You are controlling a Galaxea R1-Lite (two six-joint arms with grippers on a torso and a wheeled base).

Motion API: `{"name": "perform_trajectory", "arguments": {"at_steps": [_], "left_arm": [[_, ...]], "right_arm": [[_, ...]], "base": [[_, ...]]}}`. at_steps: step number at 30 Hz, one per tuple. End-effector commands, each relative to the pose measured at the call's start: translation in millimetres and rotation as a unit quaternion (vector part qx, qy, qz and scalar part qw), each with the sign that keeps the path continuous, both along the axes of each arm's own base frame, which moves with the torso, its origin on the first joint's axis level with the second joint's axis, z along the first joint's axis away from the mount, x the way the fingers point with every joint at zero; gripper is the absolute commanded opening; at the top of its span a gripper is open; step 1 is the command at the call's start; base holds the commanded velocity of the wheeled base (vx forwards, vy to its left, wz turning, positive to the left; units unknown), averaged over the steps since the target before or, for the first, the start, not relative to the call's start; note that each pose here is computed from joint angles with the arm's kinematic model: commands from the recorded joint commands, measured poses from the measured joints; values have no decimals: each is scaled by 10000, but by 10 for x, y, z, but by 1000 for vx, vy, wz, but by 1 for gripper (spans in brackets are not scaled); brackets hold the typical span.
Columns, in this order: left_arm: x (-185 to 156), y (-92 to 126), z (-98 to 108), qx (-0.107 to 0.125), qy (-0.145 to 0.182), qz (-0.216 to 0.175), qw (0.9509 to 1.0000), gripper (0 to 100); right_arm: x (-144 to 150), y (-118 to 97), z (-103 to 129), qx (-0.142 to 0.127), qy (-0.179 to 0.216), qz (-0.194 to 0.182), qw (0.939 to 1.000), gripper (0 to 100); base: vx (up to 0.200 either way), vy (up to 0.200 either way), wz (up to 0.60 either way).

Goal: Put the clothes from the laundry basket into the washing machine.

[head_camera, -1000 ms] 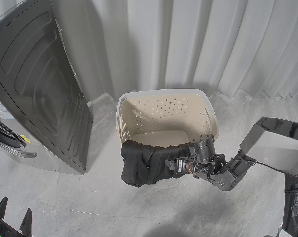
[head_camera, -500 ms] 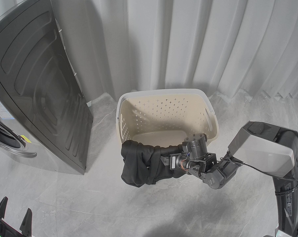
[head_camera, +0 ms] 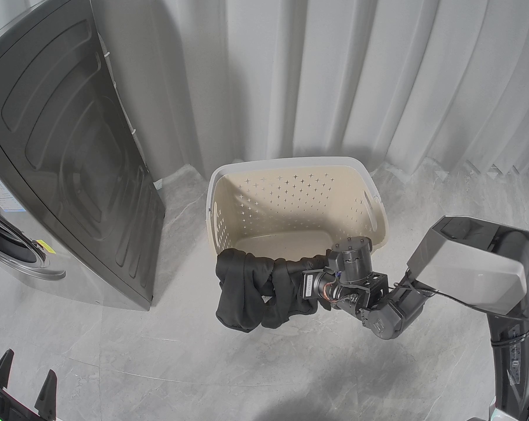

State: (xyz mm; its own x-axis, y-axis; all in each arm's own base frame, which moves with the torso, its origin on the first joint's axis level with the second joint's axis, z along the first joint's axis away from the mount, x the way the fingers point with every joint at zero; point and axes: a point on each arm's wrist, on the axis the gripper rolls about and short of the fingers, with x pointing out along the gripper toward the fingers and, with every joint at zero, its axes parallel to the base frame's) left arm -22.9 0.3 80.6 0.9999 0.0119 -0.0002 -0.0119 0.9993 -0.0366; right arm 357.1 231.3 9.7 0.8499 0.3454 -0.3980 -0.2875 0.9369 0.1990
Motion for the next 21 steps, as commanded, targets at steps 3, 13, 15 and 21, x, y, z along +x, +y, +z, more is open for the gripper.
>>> {"name": "perform_trajectory", "arguments": {"at_steps": [3, 13, 15, 21], "left_arm": [[3, 0, -47, -9, 22, -6, 10000, 100], [2, 0, -41, 30, 7, 2, 10000, 100], [4, 0, -50, 60, 23, -6, 10000, 100], [3, -2, -53, 260, 33, -7, 9997, 100]], "right_arm": [[-385, -224, 616, 233, -319, 86, 9992, 0], [-1414, -856, 1547, 783, -1071, 680, 9888, 0], [-1620, -986, 1691, 915, -1304, 879, 9833, 0], [-2176, -1210, 1975, 1291, -1843, 1316, 9654, 0]], "base": [[0, 0, 0], [0, 0, 0], [0, 0, 0], [0, 0, 0]]}}
